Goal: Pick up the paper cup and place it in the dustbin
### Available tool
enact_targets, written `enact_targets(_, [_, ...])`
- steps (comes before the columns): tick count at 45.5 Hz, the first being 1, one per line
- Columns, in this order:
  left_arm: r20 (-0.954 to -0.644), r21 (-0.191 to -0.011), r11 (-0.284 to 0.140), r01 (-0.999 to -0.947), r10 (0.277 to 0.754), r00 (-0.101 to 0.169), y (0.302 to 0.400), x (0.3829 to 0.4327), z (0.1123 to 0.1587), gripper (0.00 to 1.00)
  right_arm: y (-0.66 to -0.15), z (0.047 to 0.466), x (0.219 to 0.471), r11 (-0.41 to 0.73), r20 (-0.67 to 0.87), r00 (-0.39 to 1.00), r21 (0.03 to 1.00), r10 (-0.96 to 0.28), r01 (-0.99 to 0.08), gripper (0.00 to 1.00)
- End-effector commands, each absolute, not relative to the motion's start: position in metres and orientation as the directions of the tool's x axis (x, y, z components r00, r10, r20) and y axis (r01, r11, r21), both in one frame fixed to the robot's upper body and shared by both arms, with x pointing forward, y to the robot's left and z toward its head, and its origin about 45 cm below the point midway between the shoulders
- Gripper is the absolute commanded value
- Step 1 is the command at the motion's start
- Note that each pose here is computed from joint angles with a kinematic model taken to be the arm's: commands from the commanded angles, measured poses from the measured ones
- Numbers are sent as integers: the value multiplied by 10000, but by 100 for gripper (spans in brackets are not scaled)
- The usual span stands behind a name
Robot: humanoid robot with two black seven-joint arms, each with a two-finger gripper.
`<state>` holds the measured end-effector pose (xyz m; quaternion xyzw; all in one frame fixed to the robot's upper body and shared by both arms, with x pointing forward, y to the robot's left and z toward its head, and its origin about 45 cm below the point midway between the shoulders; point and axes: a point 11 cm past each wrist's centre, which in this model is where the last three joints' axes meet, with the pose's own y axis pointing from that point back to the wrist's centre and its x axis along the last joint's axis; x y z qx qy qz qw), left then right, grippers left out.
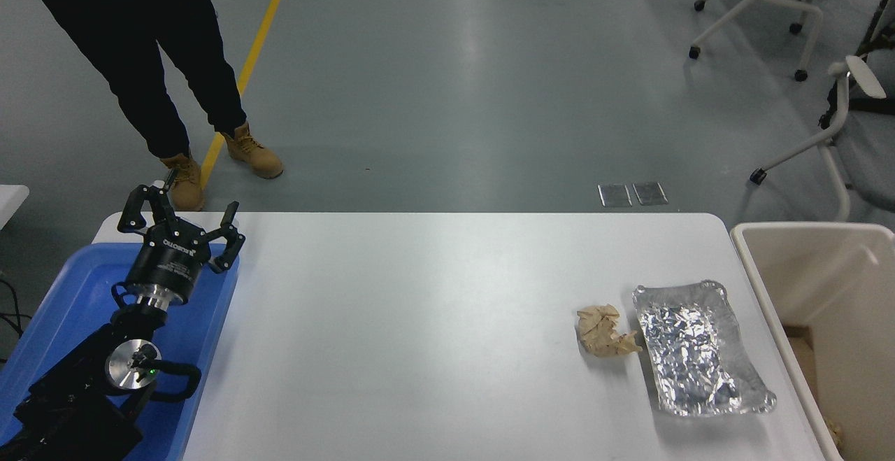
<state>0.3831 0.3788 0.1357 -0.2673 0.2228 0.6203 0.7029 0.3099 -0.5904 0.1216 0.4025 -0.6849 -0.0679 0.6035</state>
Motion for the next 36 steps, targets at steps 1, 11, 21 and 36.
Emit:
enact_targets(1, [-6455,-994,878,-9912,7524,1313,3784,3831,1355,98,-5683,619,2749,6678,7543,689,6161,-6529,-4177,0])
enact_targets(11, [-6455,-994,878,-9912,7524,1313,3784,3831,1355,98,-5526,440,2697,6515,7414,926,6357,-6646,-4140,0])
enact_targets(21, [-6455,-994,878,-9912,7524,1313,3784,3831,1355,98,-5520,445,2710,6510,7377,782,6357,-6705,-4148,47])
enact_targets(36, [-6455,-994,878,-9912,7524,1313,3784,3831,1355,98,-5464,410,2720,6393,7285,872,6462,-6795,-4168,100])
